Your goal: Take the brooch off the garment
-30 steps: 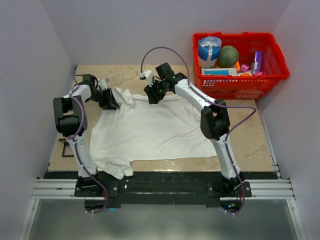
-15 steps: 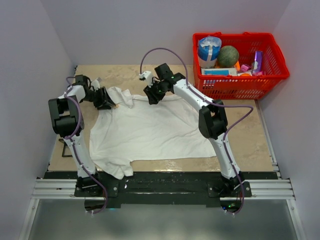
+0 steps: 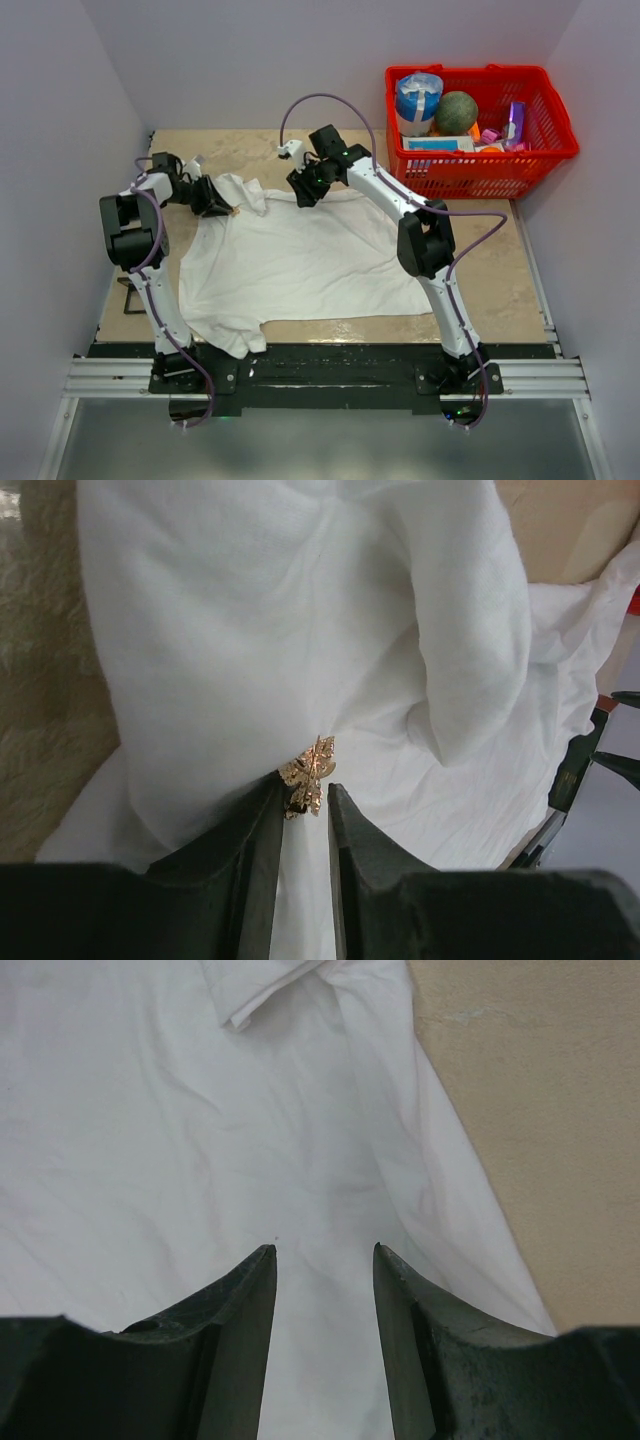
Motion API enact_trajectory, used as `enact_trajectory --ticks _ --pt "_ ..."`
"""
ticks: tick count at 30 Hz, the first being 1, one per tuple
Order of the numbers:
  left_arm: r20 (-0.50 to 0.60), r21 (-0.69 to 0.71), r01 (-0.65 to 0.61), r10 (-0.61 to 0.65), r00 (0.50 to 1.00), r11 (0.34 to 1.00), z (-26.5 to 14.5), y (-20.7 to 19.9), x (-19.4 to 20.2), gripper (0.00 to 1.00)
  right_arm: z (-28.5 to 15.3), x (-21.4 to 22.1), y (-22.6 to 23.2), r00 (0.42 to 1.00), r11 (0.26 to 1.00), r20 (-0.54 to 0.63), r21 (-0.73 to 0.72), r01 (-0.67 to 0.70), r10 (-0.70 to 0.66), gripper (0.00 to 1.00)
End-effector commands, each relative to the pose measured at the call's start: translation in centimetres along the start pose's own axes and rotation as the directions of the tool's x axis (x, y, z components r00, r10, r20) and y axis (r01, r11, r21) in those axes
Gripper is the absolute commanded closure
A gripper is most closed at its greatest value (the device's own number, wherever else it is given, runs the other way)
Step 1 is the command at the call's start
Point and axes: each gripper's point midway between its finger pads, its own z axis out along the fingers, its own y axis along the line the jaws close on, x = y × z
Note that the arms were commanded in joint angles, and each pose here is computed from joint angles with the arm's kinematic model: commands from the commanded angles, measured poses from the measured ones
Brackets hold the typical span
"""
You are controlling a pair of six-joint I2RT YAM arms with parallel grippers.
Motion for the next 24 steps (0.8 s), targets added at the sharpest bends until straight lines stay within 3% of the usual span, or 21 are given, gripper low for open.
enact_trajectory --ticks 1,12,18,22,24 --pt "0.031 0.087 -0.021 0.018 0.999 0.996 0.1 -1.7 -1.6 0.75 -0.3 -1.0 -0.4 1.0 1.0 0.026 0.017 -0.004 0.003 0.53" --pt "0.017 0.143 -0.071 0.069 0.997 0.987 0.0 -2.2 -1.1 0.99 -0.1 -2.3 -0.3 0.998 1.0 0.064 0.007 -0.02 0.019 0.53" --pt "0.023 0.245 -0.159 0.158 0.987 0.956 -1.2 -4.1 0.2 1.0 -0.4 -5.5 0.7 0.987 0.999 0.154 -0.041 -0.028 0.034 0.53" --pt "-0.007 0.291 -0.13 0.138 0.99 0.948 -1.6 -5.0 1.3 1.0 -0.4 -8.4 3.2 0.971 0.993 0.236 -0.115 -0.006 0.033 0.5" --pt "-0.017 0.291 -0.131 0.141 0.99 0.948 -1.7 -5.1 2.0 1.0 0.1 -9.3 4.2 0.957 0.984 0.273 -0.17 -0.052 0.097 0.49"
